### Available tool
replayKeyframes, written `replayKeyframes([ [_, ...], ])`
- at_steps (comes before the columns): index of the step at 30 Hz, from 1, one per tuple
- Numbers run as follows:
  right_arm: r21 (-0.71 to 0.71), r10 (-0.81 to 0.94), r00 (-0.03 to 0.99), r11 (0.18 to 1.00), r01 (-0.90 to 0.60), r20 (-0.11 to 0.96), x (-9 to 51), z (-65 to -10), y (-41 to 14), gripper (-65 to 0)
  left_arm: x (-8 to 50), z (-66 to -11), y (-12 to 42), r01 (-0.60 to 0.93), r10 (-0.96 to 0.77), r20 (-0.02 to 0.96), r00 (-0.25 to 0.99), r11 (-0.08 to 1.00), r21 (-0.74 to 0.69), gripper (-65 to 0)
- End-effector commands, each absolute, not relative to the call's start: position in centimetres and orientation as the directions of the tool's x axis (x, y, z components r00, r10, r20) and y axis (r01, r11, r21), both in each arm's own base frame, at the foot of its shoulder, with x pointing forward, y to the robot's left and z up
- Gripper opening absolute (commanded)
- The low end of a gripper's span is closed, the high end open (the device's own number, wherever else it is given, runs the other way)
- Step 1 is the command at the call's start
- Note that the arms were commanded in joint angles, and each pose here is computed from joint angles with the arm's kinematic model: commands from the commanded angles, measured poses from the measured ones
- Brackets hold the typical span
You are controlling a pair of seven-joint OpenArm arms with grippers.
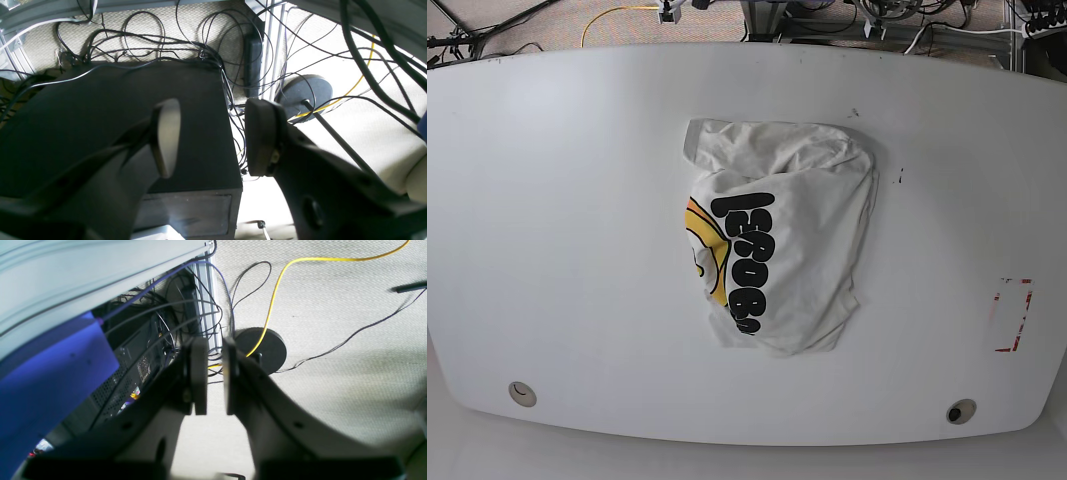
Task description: Fold the T-shirt properly
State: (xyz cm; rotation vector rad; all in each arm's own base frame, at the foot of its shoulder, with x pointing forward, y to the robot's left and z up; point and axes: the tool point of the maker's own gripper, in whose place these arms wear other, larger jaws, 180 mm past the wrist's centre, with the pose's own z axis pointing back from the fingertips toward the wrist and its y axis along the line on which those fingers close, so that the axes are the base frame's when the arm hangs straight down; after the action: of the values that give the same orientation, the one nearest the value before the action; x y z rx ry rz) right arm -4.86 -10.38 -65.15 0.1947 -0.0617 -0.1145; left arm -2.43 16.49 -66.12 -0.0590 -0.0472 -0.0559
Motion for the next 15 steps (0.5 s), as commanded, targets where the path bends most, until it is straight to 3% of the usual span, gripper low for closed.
replayKeyframes([
  [1,0.198,-0.117,0.992,0.974,0.107,0.043,-5.45,-65.08,-10.4,-58.2,-3.25,-66.07,16.8,0.055,-0.053,0.036,0.998,0.997,-0.05,-36.2],
  [15,0.198,-0.119,0.992,0.974,0.108,0.045,-5.61,-65.06,-10.27,-58.1,-3.52,-66.05,16.74,0.055,-0.053,0.037,0.998,0.997,-0.052,-36.3],
])
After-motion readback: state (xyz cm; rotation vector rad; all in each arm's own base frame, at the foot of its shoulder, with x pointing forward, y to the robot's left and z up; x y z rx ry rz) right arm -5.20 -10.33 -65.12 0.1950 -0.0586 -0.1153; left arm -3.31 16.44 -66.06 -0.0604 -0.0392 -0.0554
